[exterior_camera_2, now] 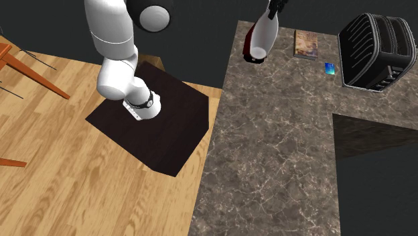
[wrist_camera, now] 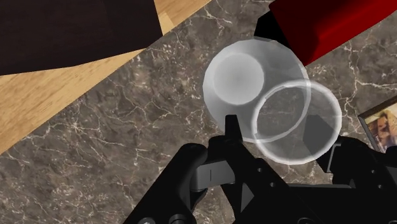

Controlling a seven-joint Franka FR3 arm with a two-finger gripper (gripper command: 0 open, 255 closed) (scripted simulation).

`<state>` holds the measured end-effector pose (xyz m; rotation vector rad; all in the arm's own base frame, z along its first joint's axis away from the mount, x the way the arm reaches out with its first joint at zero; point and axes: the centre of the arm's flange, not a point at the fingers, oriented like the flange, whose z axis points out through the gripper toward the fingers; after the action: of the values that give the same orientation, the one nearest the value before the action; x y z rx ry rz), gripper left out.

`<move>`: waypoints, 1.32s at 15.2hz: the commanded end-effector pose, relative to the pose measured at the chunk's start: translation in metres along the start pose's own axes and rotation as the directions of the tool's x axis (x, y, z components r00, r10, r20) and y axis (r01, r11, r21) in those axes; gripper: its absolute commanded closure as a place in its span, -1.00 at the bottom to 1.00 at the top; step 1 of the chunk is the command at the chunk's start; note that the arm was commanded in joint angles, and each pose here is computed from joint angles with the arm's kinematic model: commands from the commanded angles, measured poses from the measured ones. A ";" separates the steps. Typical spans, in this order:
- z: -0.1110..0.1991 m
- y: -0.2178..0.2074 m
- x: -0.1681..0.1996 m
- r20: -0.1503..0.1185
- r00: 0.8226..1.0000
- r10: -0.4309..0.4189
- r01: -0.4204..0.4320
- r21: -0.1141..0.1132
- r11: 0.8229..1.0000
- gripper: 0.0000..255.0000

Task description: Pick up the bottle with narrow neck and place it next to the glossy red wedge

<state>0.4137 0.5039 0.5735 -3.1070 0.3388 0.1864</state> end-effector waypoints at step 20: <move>0.110 0.000 0.014 0.000 1.000 0.000 0.000 0.001 1.000 1.00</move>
<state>0.4141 0.5028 0.4668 -3.1071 0.3384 0.1866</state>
